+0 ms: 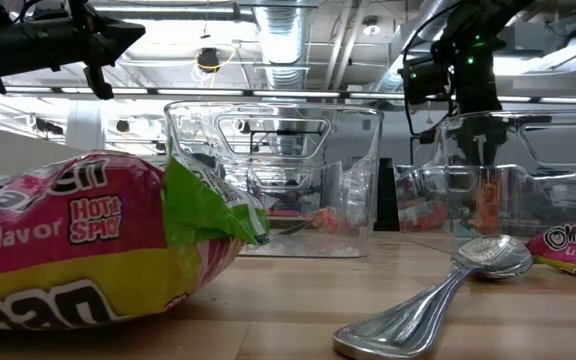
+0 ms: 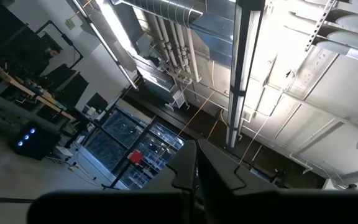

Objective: Pick & Place Food Item
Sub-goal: Put the orange seasoning pack into the right transparent bin

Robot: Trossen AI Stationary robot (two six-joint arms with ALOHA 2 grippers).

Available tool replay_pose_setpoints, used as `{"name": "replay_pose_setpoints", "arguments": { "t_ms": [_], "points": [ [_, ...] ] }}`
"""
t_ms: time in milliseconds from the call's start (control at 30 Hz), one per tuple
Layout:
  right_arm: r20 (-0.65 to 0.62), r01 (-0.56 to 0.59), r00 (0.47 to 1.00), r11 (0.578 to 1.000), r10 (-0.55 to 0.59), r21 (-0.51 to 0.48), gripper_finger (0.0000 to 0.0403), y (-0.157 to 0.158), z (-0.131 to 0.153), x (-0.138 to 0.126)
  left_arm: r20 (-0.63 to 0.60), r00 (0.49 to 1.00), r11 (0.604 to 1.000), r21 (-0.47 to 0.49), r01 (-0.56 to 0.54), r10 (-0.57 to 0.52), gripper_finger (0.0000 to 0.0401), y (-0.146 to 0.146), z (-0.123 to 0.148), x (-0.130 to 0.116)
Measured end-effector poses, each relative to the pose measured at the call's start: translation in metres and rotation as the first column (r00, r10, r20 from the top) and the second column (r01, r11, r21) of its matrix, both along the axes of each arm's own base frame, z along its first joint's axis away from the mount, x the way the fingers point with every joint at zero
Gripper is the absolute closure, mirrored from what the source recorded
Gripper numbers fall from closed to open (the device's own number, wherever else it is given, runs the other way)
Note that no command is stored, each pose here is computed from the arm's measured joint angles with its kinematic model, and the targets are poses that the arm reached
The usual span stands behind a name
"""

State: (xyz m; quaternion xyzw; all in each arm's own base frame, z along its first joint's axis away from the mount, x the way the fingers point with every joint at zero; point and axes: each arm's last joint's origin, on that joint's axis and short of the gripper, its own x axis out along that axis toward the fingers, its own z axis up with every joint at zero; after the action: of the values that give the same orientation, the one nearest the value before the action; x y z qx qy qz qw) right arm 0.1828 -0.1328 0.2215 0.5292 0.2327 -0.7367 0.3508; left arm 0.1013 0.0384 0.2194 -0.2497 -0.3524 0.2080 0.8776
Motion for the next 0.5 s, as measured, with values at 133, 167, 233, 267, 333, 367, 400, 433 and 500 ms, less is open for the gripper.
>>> {"name": "replay_pose_setpoints", "arguments": {
  "t_ms": [133, 167, 233, 267, 333, 367, 400, 433, 500],
  "points": [
    [-0.016, -0.021, 1.0, 1.0, 0.021, -0.002, 0.0397, 0.0, 0.0001, -0.0006, 0.0, 1.0, 1.0, 0.0, 0.0, 0.0, 0.0393, 0.0, 0.0, 0.0],
    [-0.019, -0.033, 0.999, 0.999, 0.033, 0.001, 0.0396, 0.0, 0.0001, -0.0005, 0.0, 1.0, 1.0, 0.0, 0.0, 0.0, 0.0393, 0.0, 0.0, 0.0],
    [-0.027, -0.049, 0.998, 0.999, 0.049, 0.004, 0.0398, 0.0001, 0.0001, -0.0007, 0.0, 1.0, 1.0, 0.0, 0.0, 0.0, 0.0393, 0.0, 0.0001, 0.0],
    [-0.03, -0.051, 0.998, 0.999, 0.051, 0.005, 0.04, 0.0002, 0.0001, -0.0009, 0.0, 1.0, 1.0, 0.0, 0.0, 0.0, 0.0393, 0.0, 0.0, 0.0],
    [-0.032, -0.063, 0.997, 0.998, 0.063, 0.007, 0.0401, 0.0006, 0.0011, -0.0016, 0.0, 1.0, 1.0, 0.0, 0.0, 0.0, 0.0393, 0.0, 0.0, 0.0],
    [-0.032, -0.076, 0.997, 0.997, 0.076, 0.007, 0.0401, 0.0009, 0.0021, -0.0021, 0.0, 1.0, 1.0, 0.0, 0.0, 0.0, 0.0393, 0.0, 0.0001, 0.0],
    [-0.033, -0.089, 0.995, 0.996, 0.089, 0.008, 0.0401, 0.0012, 0.0029, -0.0026, 0.0, 1.0, 1.0, 0.0, 0.0, 0.0, 0.0393, 0.0, 0.0, 0.0],
    [-0.035, -0.1, 0.994, 0.995, 0.101, 0.009, 0.0401, 0.0015, 0.0035, -0.0029, 0.0, 1.0, 1.0, 0.0, 0.0, 0.0, 0.0393, 0.0, 0.0, 0.0],
    [-0.029, -0.12, 0.992, 0.993, 0.12, 0.002, 0.0402, 0.0029, 0.0074, -0.0052, 0.0, 1.0, 1.0, 0.0, 0.0, 0.0, 0.0393, 0.0, 0.0, 0.0]
  ]
}}
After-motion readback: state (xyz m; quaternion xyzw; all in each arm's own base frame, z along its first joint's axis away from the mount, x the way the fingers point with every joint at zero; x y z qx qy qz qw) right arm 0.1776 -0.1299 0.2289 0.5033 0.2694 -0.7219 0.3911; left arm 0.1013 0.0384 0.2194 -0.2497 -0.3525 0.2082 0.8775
